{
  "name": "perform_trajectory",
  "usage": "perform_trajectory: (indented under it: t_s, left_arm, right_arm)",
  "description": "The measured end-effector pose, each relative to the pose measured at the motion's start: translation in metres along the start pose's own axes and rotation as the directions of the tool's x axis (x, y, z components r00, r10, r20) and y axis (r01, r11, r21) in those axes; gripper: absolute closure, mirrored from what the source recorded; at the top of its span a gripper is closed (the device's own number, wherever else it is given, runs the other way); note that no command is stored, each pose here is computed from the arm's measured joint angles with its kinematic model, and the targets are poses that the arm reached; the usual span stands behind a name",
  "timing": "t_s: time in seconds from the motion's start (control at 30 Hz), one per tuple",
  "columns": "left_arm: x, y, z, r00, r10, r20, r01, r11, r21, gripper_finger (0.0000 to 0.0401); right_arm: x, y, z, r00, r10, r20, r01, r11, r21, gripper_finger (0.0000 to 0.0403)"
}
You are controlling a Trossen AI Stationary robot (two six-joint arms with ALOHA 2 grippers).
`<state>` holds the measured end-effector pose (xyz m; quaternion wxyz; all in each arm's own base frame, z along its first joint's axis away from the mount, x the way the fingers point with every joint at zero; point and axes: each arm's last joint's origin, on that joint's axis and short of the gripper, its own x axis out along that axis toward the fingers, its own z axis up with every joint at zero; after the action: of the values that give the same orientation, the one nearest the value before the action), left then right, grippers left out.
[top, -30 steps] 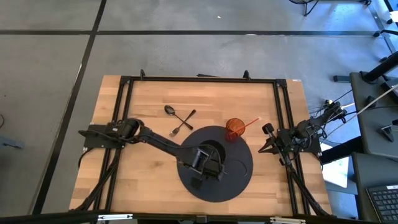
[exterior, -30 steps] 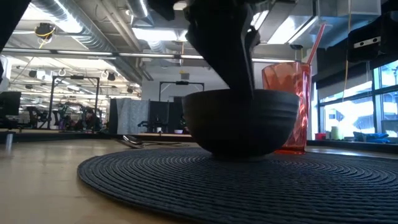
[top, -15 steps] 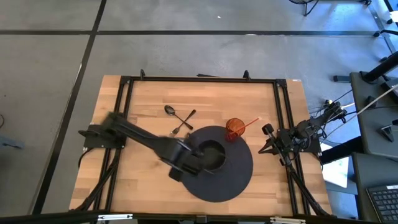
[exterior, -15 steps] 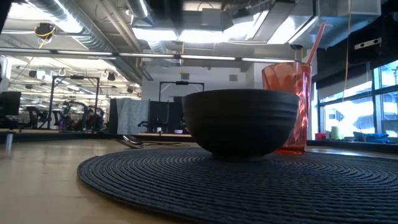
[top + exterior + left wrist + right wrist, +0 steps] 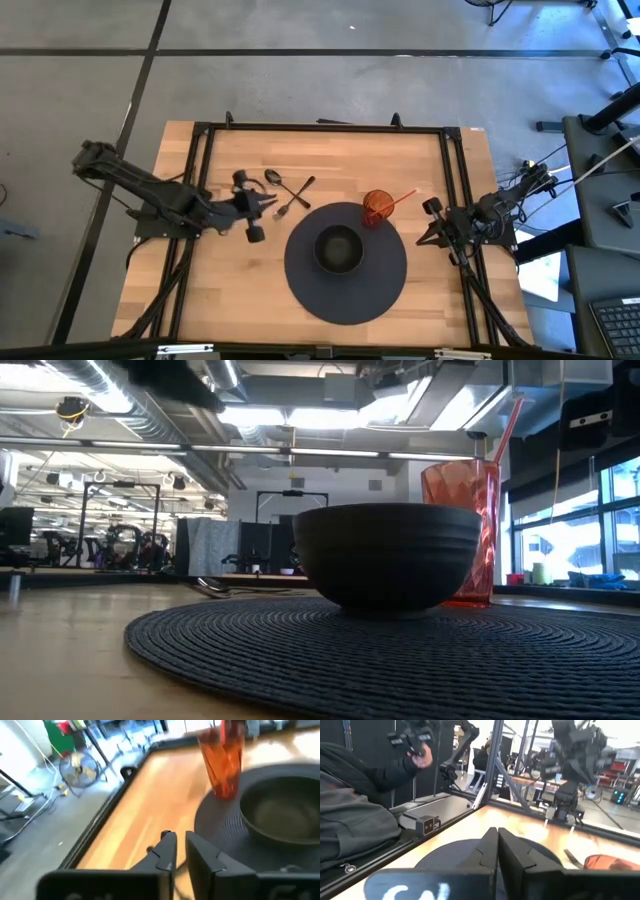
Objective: Pick & Place Utensil
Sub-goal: Put the black spoon into the black bowl
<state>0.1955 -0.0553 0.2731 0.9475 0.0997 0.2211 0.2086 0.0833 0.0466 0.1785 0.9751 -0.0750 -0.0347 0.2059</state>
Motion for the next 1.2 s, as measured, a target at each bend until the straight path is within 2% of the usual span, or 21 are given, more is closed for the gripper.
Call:
perform_trajectory:
  t_s: [0.1, 0.33, 0.57, 0.8, 0.97, 1.03, 1.1, 1.17, 1.2]
  left_arm:
    - [0.004, 0.008, -0.027, 0.995, 0.01, 0.099, -0.005, 0.999, -0.051, 0.0394]
    - [0.02, 0.025, -0.07, 0.953, 0.096, 0.286, -0.083, 0.995, -0.058, 0.04]
    - [0.035, 0.037, -0.108, 0.971, 0.112, 0.211, -0.099, 0.992, -0.074, 0.04]
    - [0.04, 0.047, -0.113, 0.97, 0.184, 0.159, -0.172, 0.981, -0.086, 0.04]
    - [0.042, 0.054, -0.113, 0.964, 0.223, 0.148, -0.22, 0.975, -0.033, 0.0398]
    - [0.043, 0.057, -0.11, 0.966, 0.177, 0.186, -0.174, 0.984, -0.036, 0.0399]
    - [0.043, 0.059, -0.106, 0.966, 0.034, 0.257, -0.036, 0.999, 0.005, 0.04]
    - [0.043, 0.062, -0.104, 0.938, -0.127, 0.322, 0.113, 0.992, 0.062, 0.04]
    - [0.043, 0.065, -0.103, 0.923, -0.169, 0.345, 0.154, 0.986, 0.071, 0.04]
  right_arm:
    - [0.0, 0.0, 0.002, 1.0, -0.004, 0.019, 0.004, 1.0, -0.028, 0.0389]
    - [0.0, -0.001, 0.006, 0.998, -0.019, 0.061, 0.025, 0.995, -0.096, 0.0389]
    - [0.0, -0.002, 0.006, 0.998, -0.033, 0.059, 0.039, 0.994, -0.099, 0.0389]
    - [0.001, -0.001, 0.001, 0.995, -0.051, 0.084, 0.059, 0.994, -0.09, 0.0389]
    - [0.001, -0.001, 0.003, 0.991, -0.059, 0.119, 0.069, 0.994, -0.088, 0.0389]
    - [0.001, -0.002, 0.004, 0.99, -0.06, 0.125, 0.074, 0.992, -0.107, 0.0389]
    - [0.001, -0.002, 0.004, 0.99, -0.064, 0.122, 0.08, 0.989, -0.128, 0.0389]
    - [0.001, -0.002, 0.003, 0.99, -0.079, 0.113, 0.094, 0.987, -0.13, 0.0389]
    - [0.001, -0.002, 0.002, 0.99, -0.089, 0.107, 0.103, 0.986, -0.129, 0.0389]
